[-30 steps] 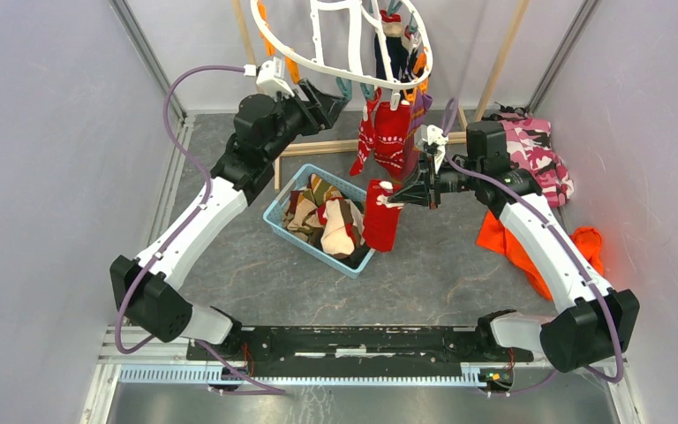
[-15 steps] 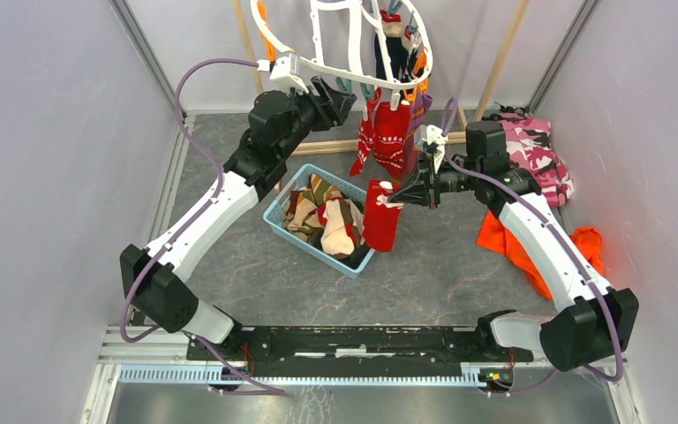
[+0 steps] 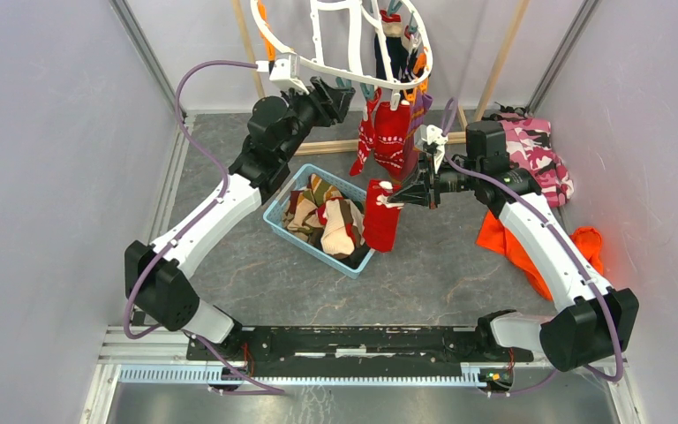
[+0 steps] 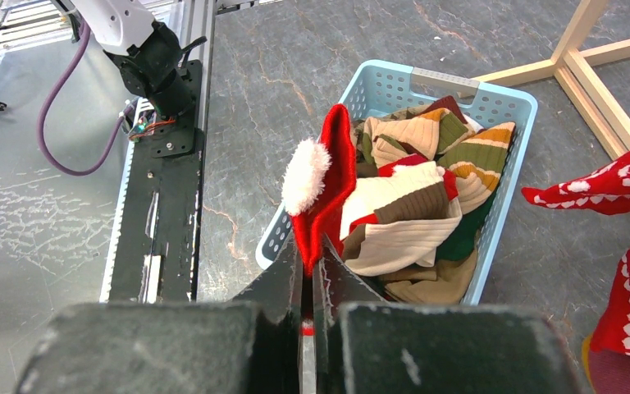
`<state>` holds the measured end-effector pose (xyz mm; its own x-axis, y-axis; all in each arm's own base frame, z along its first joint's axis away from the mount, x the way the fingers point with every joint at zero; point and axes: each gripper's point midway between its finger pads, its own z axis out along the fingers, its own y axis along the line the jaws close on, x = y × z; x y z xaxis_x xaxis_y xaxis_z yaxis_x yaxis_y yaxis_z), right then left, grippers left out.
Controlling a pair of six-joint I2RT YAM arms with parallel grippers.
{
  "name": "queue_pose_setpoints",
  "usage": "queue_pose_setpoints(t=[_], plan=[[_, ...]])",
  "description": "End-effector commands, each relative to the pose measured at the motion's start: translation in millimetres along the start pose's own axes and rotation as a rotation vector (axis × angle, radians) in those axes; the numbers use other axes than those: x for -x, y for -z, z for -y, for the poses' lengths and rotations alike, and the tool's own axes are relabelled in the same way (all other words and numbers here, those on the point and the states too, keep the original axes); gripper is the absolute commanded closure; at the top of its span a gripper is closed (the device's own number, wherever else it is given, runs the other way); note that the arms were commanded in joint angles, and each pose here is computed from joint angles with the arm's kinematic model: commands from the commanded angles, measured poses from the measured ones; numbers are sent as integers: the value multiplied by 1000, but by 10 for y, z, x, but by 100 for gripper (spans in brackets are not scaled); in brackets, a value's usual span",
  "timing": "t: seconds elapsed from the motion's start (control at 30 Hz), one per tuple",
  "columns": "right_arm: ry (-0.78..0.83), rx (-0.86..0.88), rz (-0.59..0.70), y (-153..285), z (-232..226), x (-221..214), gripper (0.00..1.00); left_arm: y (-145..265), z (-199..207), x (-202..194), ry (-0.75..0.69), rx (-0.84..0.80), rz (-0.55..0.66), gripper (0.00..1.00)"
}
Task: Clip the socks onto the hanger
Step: Open the clamp at the hanger.
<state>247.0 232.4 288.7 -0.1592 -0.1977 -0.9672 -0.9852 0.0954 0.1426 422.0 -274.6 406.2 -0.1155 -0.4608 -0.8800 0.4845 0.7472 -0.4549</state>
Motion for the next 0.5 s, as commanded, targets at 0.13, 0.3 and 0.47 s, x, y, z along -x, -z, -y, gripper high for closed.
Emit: queue_pose_setpoints(t=[0.13, 0.3, 0.47], plan=[[56, -3, 29, 40, -1, 207, 100, -74, 107, 317, -50, -27, 111, 40], [59, -3, 30, 40, 2, 218, 100, -138, 100, 300, -53, -25, 109, 41], [57, 0, 29, 35, -2, 219, 100, -174, 120, 313, -55, -35, 117, 43]])
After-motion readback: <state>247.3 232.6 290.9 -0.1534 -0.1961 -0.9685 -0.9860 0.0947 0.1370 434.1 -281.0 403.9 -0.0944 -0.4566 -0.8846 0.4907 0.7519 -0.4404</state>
